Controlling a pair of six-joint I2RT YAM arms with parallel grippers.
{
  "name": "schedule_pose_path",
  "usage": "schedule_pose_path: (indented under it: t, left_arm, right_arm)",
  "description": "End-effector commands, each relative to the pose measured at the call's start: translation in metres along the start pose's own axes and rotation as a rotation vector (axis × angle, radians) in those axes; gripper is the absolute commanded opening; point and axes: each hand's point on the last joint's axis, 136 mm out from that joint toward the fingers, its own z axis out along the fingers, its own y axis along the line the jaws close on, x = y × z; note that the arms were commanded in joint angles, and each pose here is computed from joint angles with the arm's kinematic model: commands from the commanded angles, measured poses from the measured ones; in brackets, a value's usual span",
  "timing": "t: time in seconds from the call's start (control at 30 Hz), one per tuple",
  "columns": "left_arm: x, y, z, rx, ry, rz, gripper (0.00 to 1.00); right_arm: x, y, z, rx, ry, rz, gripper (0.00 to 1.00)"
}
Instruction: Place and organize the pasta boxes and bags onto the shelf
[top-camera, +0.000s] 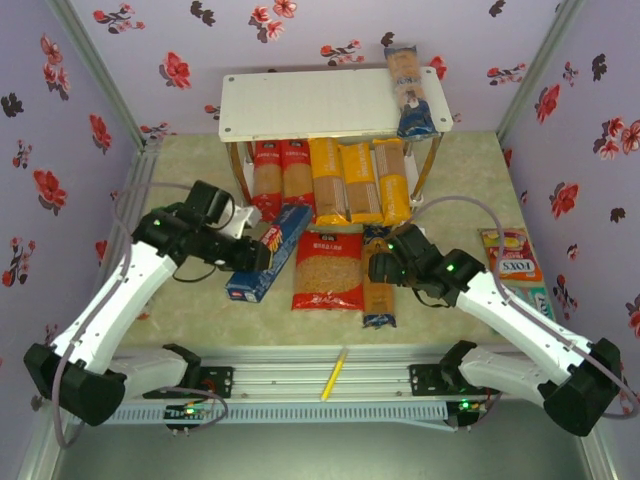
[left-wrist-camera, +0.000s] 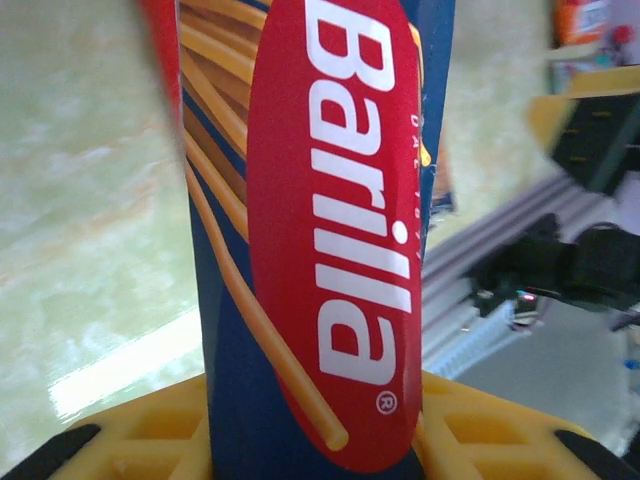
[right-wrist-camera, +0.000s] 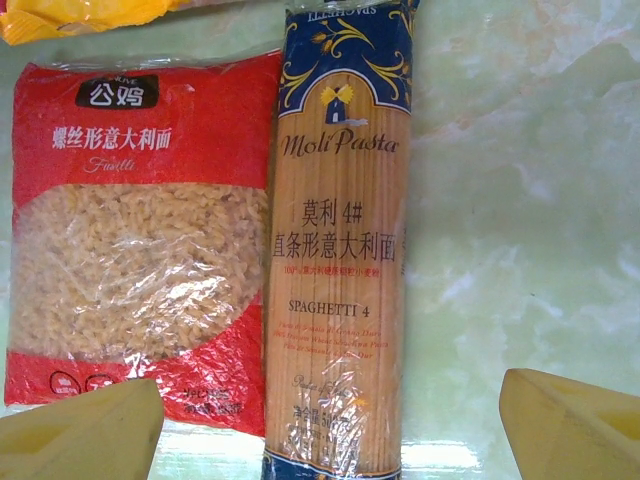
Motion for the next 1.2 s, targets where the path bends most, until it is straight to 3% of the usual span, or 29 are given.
schedule_pose_path:
  t: [0.0,0.17,0.37,0.53,0.87,1.0,1.17]
  left_arm:
    - [-0.006,-0.059,-0.047,0.216,-0.074,0.176,0.00]
    - [-0.015,-0.089,-0.080,0.301,-0.144,0.266,0.00]
    - [-0.060,-0.120,-0.140,0.369,-0.398,0.365,0.00]
    - [-0.119,-0.128,-0.177,0.389,-0.611,0.368,0.00]
    - [-0.222,-0.089,-0.219,0.073,-0.983,0.318,0.00]
    - [-0.246,-0.075,-0.222,-0.004,-1.056,0.291,0.00]
    - [-0.272,-0.063,-0.205,-0.044,-1.054,0.271,0.00]
  right_arm:
    - [-0.013,0.005,-0.009,-0.020,-0.039,-0.004,0.88]
    - [-0.016,0.006,-0.010,-0.021,-0.047,-0.006,0.88]
    - [-0.020,0.009,-0.010,-0.031,-0.052,-0.008,0.88]
    - [-0.028,0.017,-0.011,-0.045,-0.055,-0.033,0.88]
    - [-0.039,0.031,-0.005,-0.060,-0.043,-0.078,0.88]
    - [-0.043,0.034,0.000,-0.051,-0.032,-0.094,0.88]
    - [-0.051,0.040,0.007,-0.054,-0.014,-0.105,0.88]
